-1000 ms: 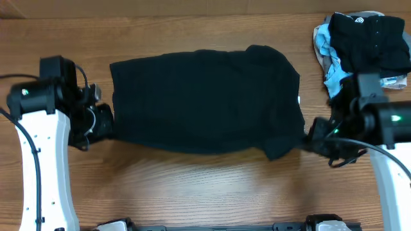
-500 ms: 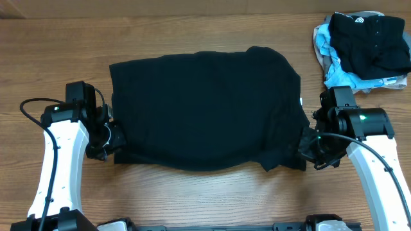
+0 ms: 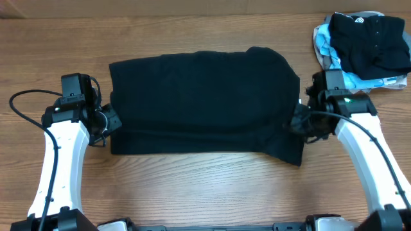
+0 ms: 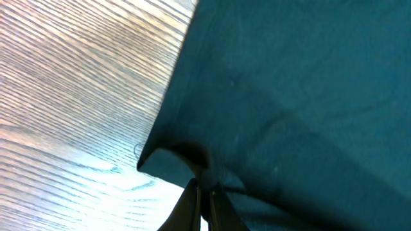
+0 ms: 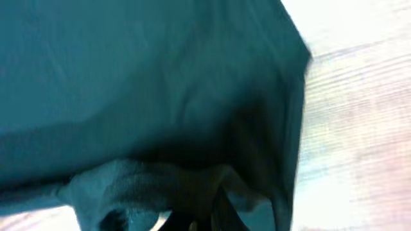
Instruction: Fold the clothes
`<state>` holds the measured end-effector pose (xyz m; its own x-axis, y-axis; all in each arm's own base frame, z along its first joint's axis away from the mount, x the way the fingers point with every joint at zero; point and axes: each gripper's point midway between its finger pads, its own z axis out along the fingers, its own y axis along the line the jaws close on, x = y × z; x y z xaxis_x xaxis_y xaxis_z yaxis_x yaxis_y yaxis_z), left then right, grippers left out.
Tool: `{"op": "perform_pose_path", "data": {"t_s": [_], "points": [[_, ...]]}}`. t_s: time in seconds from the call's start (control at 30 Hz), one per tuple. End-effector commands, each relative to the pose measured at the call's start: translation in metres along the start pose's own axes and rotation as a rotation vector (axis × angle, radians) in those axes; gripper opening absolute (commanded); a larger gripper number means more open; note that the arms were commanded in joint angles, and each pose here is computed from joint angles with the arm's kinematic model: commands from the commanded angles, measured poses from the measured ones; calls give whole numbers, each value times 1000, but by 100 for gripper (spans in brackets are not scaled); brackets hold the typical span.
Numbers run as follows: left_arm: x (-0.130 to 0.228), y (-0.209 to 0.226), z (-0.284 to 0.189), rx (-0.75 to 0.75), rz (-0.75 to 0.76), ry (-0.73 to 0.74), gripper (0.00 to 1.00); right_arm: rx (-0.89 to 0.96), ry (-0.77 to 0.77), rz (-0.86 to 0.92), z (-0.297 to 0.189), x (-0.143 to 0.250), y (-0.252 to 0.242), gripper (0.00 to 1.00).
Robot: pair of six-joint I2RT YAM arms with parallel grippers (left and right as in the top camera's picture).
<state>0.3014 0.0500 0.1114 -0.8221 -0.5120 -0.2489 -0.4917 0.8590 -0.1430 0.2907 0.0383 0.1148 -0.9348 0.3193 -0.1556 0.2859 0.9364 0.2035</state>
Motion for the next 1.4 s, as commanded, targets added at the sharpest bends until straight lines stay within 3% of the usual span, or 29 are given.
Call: {"op": "perform_pose_path", "data": {"t_s": [0.0,0.6,1.23,1.3,1.37], "points": [[-1,12,8,-68,-33,0,4,10,-27,-52,13,-15,-1,4],[18,24,71,-148,-48,188,4,-46,-260,-291,26,-82,23,4],[-17,15,81,-111,-48,49,4,-31,-201,-299,65,-85,19,4],[-19,14,81,-108,-48,41,8,-31,-201,-299,65,-85,19,4],[-19,14,81,-107,-48,39,26,-30,-200,-299,65,-85,19,4]]}}
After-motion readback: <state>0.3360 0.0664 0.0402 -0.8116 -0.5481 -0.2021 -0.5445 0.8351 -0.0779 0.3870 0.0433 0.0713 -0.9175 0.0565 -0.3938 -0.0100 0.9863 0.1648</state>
